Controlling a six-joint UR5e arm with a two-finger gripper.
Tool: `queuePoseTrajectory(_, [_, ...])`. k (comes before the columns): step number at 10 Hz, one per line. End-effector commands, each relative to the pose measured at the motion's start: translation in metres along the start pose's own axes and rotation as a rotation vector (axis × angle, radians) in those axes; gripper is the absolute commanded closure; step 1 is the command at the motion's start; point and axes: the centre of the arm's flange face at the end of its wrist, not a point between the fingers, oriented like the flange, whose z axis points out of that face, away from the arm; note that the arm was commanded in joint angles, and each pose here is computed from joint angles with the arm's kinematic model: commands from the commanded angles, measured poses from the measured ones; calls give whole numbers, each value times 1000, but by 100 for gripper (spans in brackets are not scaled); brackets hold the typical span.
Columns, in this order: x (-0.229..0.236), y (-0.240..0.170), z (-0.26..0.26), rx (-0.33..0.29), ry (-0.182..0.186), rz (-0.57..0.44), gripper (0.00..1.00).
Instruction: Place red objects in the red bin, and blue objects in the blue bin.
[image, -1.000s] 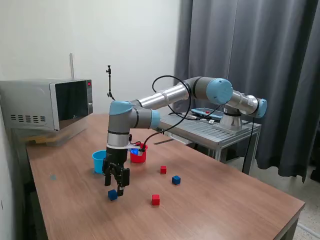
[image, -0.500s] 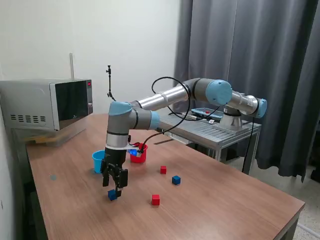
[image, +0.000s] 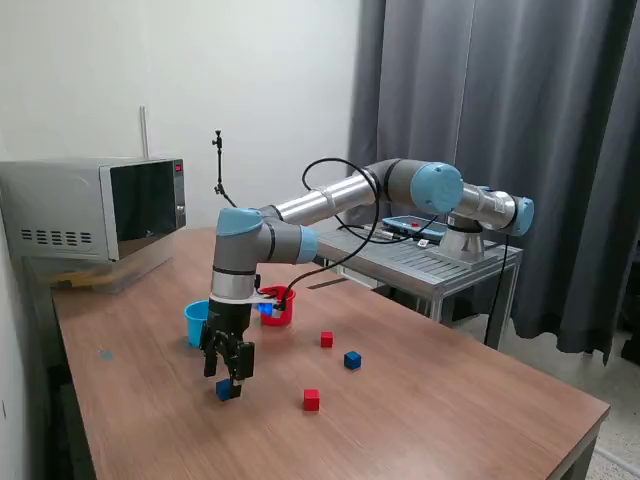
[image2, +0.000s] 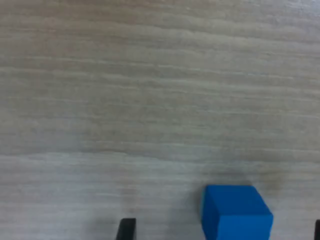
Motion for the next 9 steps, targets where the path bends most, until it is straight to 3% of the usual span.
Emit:
queuePoseTrajectory(1, [-1,1,2,-3,-1,0,0])
queuePoseTrajectory(9, [-2,2,2,-6,-1,1,0])
